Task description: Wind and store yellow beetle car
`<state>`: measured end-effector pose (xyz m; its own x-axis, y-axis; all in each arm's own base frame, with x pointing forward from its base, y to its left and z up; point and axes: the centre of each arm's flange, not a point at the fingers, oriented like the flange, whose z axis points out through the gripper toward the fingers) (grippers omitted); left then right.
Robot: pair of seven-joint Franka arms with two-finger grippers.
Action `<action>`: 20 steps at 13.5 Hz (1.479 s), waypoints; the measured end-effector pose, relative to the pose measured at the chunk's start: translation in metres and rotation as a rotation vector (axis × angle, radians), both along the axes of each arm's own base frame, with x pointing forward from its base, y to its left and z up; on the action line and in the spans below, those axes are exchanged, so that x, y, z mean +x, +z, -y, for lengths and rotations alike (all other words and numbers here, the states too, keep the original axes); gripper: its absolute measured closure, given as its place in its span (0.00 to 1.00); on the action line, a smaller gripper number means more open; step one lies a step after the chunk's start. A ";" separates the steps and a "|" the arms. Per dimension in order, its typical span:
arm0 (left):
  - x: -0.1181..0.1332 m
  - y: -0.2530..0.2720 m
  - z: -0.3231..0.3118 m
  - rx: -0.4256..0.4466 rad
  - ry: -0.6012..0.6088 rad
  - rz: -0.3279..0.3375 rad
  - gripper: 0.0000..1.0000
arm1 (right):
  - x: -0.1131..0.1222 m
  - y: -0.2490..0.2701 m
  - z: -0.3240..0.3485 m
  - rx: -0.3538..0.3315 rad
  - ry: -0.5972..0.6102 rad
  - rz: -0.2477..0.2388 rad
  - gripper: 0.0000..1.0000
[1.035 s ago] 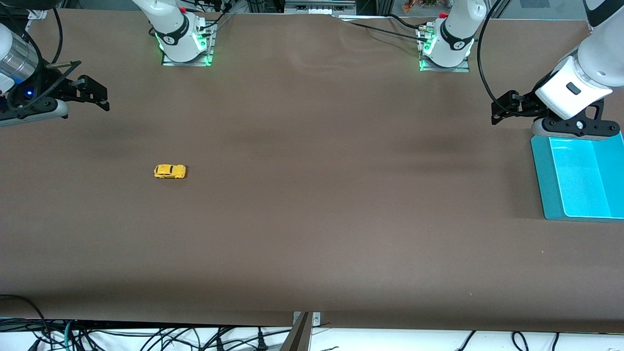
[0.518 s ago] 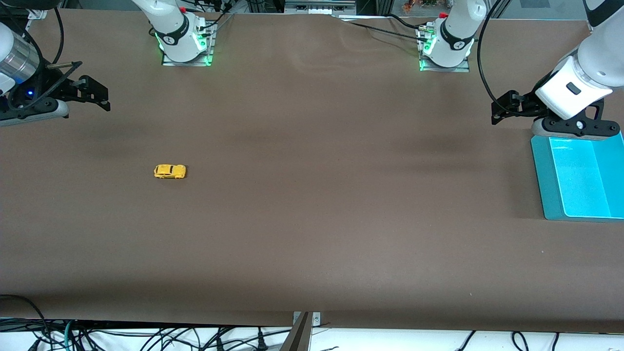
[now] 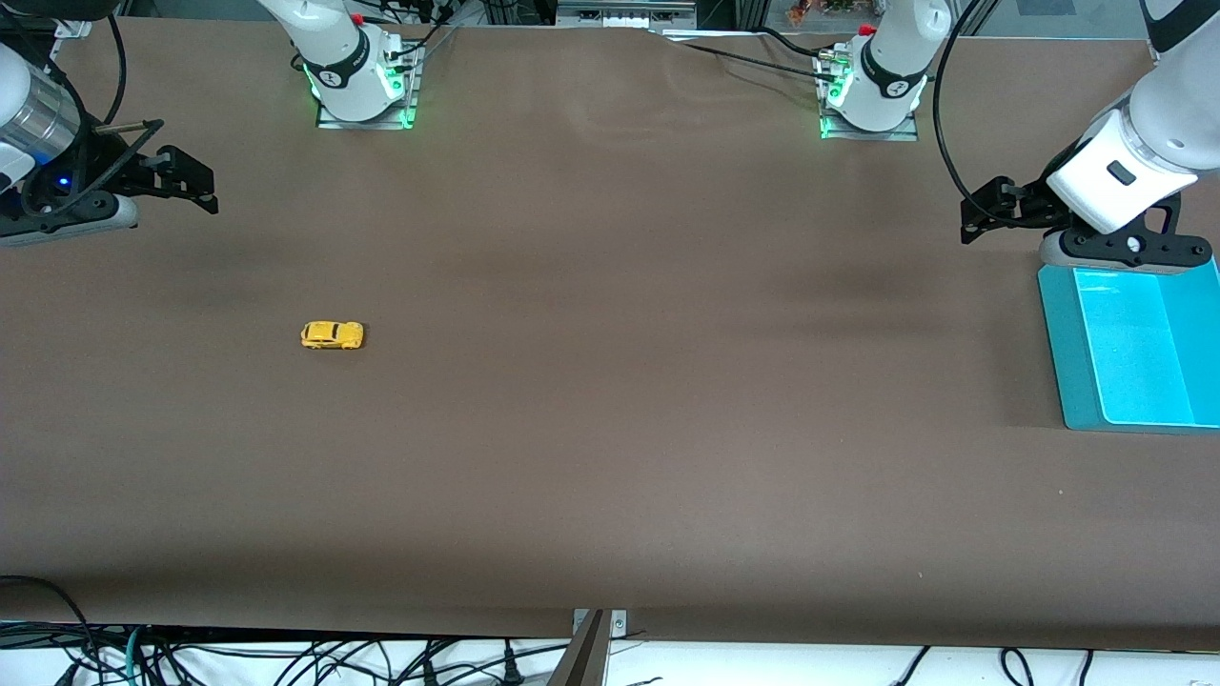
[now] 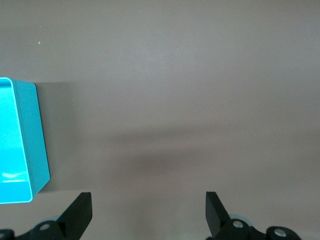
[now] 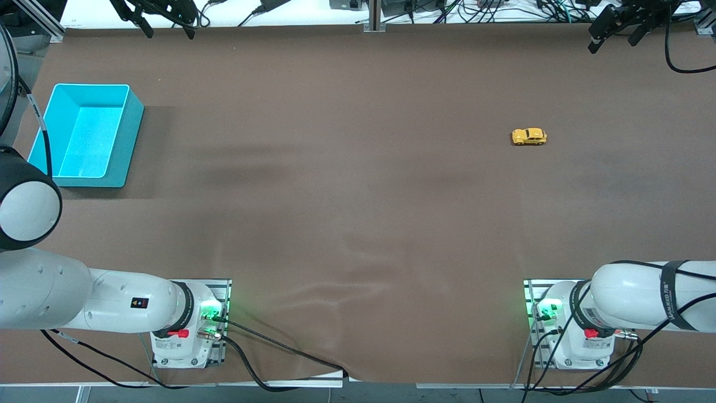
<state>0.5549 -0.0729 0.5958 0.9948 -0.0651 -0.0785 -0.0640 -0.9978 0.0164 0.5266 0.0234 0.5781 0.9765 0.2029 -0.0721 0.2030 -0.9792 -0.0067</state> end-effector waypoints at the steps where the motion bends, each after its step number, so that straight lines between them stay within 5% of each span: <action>1: 0.000 0.000 0.000 0.000 0.000 0.000 0.00 | 0.000 0.000 0.004 0.002 -0.006 0.000 0.00; 20: 0.000 0.000 0.000 0.000 0.000 -0.003 0.00 | 0.021 -0.013 0.007 0.011 -0.009 -0.014 0.00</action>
<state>0.5547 -0.0727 0.5955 0.9946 -0.0649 -0.0811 -0.0638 -0.9978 0.0163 0.5472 0.0163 0.5652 0.9773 0.1947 -0.0834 0.1937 -0.9809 -0.0198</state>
